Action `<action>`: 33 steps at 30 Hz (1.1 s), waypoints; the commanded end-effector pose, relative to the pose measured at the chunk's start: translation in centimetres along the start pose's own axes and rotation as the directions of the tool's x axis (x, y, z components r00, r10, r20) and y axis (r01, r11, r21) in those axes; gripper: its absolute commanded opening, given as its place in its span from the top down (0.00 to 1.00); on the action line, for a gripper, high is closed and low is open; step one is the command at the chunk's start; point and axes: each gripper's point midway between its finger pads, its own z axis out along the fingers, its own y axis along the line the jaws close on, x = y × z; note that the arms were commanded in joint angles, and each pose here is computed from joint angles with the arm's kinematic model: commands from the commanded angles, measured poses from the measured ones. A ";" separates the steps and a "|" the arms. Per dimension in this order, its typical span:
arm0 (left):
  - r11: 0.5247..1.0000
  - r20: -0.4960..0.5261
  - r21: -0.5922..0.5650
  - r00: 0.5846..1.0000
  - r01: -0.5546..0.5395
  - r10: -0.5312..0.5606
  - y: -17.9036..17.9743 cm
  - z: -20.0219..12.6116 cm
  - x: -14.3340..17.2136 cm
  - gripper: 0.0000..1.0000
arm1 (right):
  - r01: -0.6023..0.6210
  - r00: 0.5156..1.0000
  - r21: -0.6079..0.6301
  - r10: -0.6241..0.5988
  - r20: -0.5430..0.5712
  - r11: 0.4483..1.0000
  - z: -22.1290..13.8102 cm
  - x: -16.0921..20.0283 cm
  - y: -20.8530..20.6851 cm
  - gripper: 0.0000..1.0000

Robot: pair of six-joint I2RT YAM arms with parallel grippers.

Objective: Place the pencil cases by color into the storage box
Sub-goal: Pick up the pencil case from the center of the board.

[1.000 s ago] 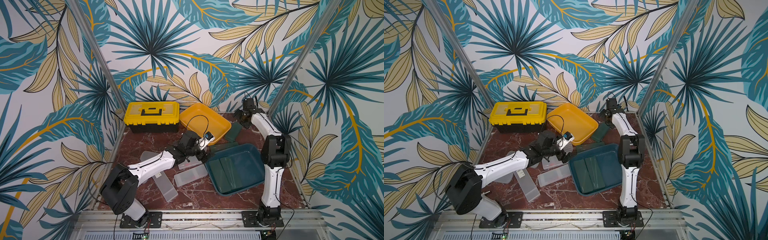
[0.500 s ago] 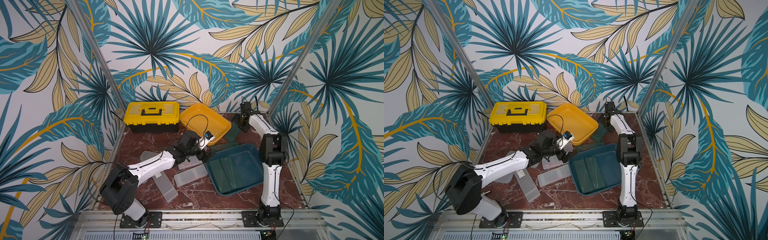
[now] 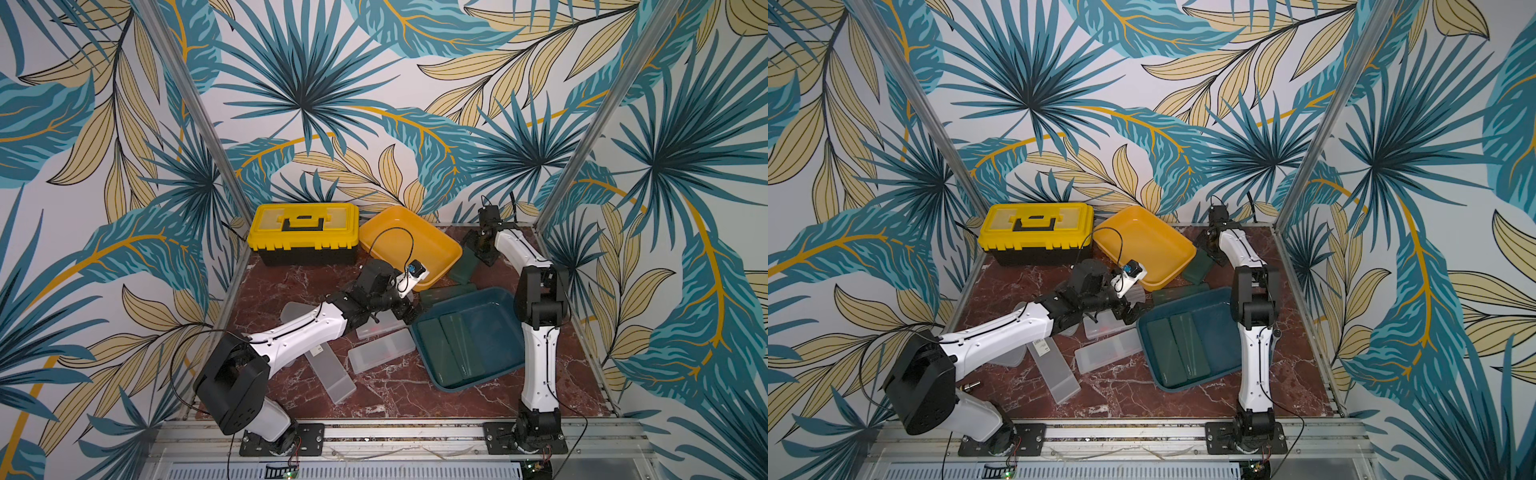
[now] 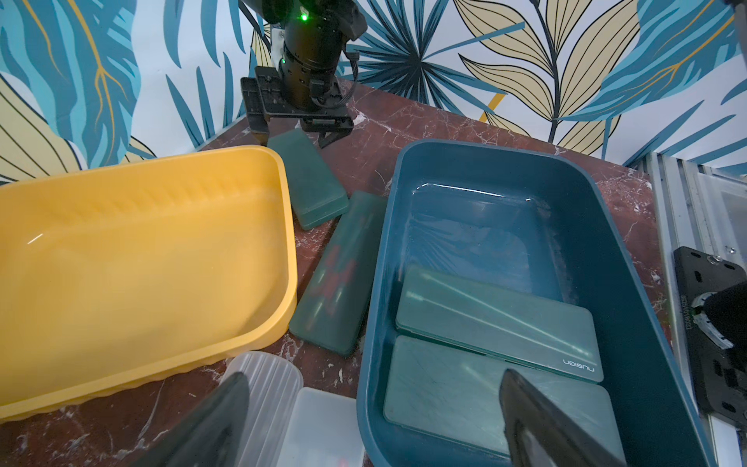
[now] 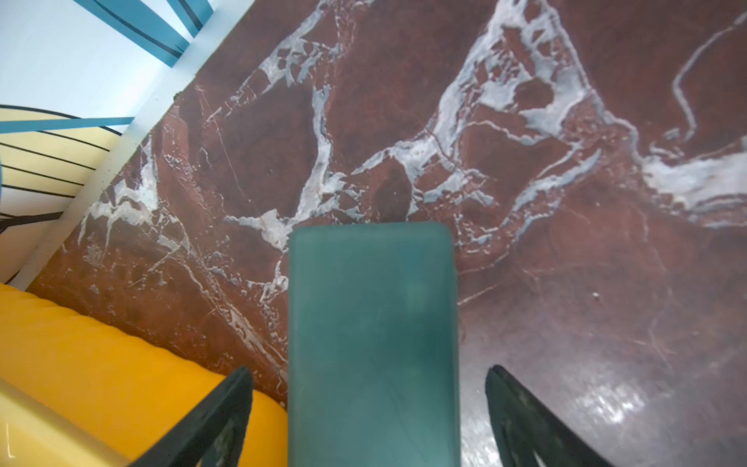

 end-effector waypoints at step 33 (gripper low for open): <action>1.000 0.034 0.006 0.999 -0.001 0.001 -0.5 -0.8 -0.9 0.03 | 0.088 0.995 0.059 -0.085 -0.050 0.994 2.0 0.4 -1.4 0.26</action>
